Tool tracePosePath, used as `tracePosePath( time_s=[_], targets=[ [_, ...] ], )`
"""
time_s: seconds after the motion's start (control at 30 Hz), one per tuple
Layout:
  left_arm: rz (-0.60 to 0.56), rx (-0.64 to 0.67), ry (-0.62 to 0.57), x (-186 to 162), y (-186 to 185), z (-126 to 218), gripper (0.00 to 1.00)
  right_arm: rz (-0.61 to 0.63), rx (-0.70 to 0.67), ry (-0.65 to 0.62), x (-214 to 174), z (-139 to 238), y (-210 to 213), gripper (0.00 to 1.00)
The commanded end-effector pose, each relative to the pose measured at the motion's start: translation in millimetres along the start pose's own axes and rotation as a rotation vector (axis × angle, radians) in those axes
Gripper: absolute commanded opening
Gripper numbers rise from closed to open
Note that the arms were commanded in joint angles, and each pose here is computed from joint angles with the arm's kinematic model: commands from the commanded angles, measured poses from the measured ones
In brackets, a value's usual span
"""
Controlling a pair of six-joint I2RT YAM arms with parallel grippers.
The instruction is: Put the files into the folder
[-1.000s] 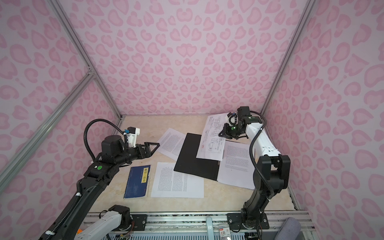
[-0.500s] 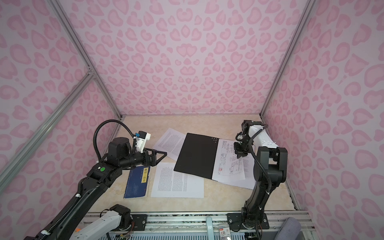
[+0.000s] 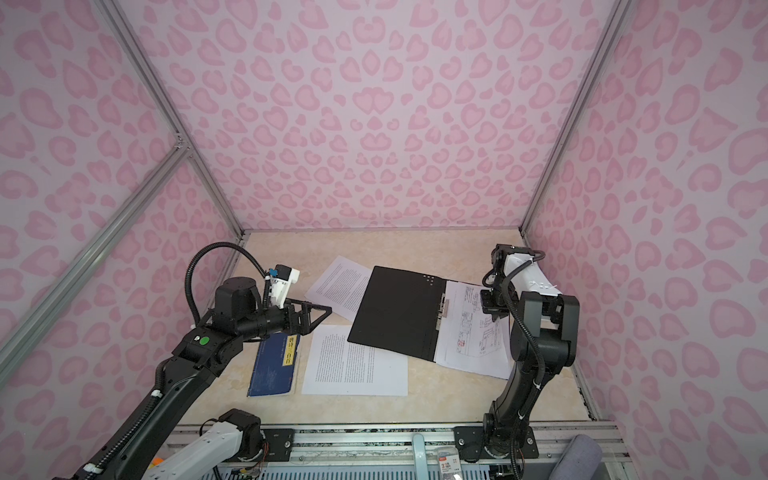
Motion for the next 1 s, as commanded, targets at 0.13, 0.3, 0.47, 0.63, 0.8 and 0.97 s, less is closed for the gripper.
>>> tracePosePath(
  time_s=[0.13,0.3,0.47,0.63,0.8,0.97],
  targets=[
    [0.016,-0.022,-0.005,2,3,-3,0.98,0.049,0.028,-0.014,8,-6,9,0.00],
    [0.024,-0.029,-0.011,4,4,-3,0.97,0.078,0.021,-0.011,10,-9,16,0.00],
    [0.029,-0.030,-0.013,4,6,-3,0.98,0.087,0.015,-0.003,10,-9,19,0.00],
    [0.033,-0.032,-0.012,5,6,-4,0.98,0.073,0.034,0.005,6,-10,21,0.00],
    [0.035,-0.034,-0.013,4,6,-3,0.98,0.040,0.065,0.016,0,-16,22,0.00],
    [0.038,-0.040,-0.010,4,6,-4,0.98,0.027,0.086,0.009,-4,-22,24,0.00]
  ],
)
Point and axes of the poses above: each gripper's point midway between its finger pads, its own z axis back along the fingers, its own y axis along the line the jaws close on, x = y × z, the point moved 3 cm from there along z, back along the fingers, and after that the axes turned 8 degrees about z, right-handed, at the moved point
